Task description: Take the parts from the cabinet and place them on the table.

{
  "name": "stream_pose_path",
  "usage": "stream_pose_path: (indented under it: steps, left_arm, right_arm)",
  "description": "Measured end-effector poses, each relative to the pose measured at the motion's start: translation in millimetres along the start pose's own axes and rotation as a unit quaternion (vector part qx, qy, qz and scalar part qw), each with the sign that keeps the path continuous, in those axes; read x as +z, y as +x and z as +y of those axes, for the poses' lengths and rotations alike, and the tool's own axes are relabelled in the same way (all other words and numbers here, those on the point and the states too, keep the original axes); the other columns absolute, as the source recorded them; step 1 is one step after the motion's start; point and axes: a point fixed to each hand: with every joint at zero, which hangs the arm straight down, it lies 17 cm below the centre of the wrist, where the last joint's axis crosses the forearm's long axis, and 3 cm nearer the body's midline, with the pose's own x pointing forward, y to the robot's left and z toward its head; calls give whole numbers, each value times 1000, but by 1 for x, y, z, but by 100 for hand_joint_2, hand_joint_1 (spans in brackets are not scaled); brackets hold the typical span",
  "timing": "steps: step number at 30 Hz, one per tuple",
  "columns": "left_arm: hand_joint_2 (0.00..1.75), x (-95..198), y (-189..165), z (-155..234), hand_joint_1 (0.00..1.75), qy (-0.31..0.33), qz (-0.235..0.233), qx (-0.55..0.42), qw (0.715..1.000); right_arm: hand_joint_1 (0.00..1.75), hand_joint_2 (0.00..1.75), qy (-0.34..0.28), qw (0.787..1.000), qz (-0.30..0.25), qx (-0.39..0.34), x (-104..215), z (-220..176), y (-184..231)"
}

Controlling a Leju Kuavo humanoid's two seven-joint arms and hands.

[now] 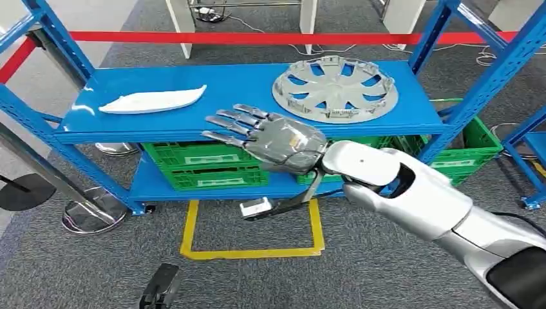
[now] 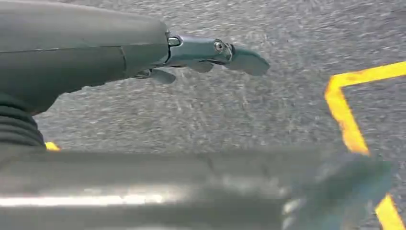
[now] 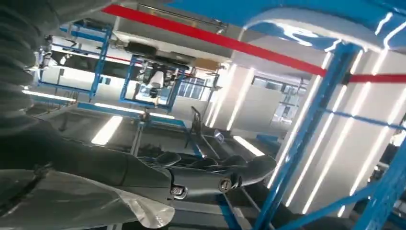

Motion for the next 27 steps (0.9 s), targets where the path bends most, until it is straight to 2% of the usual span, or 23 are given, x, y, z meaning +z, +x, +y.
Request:
stream_pose_path:
  steps: [7, 14, 27]
  left_arm:
    - [0, 0, 13, 3, 0, 8, -38, 3, 999]
    - [0, 3, 19, -7, 0, -21, -59, 27, 998]
    - [0, 1, 12, -2, 0, -18, -48, 19, 999]
  right_arm:
    - [0, 175, 48, 999, 11, -2, 12, 31, -11]
    - [0, 175, 133, 989, 55, -29, 41, 76, -43]
    - [0, 175, 115, 987, 109, -32, 59, 91, -59]
